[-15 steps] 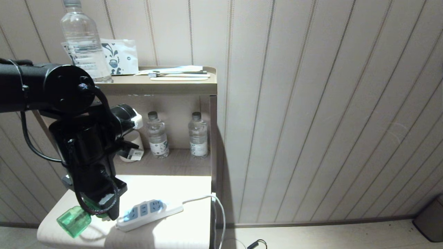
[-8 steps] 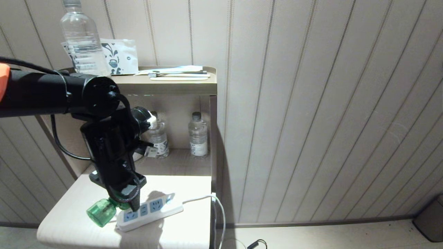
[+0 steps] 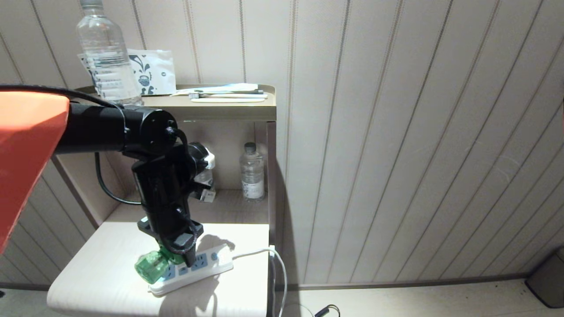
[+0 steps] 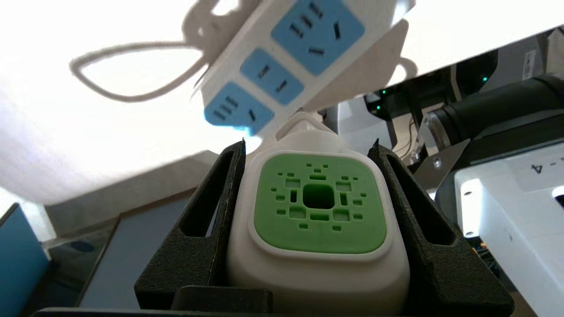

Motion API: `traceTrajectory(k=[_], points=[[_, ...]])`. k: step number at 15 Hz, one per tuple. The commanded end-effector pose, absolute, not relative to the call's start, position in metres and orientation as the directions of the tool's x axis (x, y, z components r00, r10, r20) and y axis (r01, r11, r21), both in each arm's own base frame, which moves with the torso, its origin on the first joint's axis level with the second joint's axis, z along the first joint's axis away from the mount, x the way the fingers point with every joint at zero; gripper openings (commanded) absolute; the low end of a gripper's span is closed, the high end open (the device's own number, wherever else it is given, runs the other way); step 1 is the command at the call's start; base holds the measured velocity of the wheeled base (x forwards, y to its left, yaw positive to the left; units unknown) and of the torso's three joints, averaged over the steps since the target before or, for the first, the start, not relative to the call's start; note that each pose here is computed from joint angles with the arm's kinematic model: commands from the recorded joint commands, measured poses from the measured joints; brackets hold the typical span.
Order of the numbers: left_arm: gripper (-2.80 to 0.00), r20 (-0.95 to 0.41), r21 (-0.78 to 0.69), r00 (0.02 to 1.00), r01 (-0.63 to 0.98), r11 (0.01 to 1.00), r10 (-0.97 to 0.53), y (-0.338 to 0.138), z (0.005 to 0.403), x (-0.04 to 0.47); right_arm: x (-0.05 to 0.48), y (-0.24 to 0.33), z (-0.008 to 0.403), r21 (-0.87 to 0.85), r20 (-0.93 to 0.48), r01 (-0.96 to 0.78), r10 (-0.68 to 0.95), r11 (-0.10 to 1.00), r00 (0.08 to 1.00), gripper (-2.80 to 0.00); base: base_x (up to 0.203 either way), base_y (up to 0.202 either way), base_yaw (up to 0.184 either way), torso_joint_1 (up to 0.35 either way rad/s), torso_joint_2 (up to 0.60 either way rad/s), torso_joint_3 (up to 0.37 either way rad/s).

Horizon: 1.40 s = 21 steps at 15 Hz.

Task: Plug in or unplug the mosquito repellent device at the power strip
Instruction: Insert the plug into the socket

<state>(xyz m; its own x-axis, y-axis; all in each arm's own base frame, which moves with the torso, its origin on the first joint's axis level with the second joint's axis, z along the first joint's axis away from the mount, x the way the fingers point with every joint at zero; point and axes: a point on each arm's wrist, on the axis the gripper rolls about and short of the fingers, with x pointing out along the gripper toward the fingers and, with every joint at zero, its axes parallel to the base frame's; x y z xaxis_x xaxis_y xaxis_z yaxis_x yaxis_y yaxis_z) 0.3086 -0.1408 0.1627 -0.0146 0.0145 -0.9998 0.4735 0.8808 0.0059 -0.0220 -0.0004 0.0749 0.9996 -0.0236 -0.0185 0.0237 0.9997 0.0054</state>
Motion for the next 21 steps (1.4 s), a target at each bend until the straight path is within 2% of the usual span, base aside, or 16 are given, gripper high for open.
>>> traceTrajectory(k=[1,8,21], points=[[-2.8,-0.999,-0.007,-0.042,0.478,0.879,0.015,-0.144,0.151,0.316,-0.022,0.0,0.075,0.006,-0.018,0.024,-0.024,1.0,1.0,-2.8,0.0,0.0,0.0,0.0,0.0,0.0],[-2.8,-0.999,-0.021,-0.037,0.456,0.89,-0.005,-0.136,0.142,0.333,-0.022,0.0,0.075,0.006,-0.018,0.023,-0.023,1.0,1.0,-2.8,0.0,0.0,0.0,0.0,0.0,0.0],[-2.8,-0.998,-0.03,-0.056,0.433,0.901,-0.007,-0.128,0.141,0.334,-0.022,0.0,0.075,0.006,-0.018,0.025,-0.024,1.0,1.0,-2.8,0.0,0.0,0.0,0.0,0.0,0.0]])
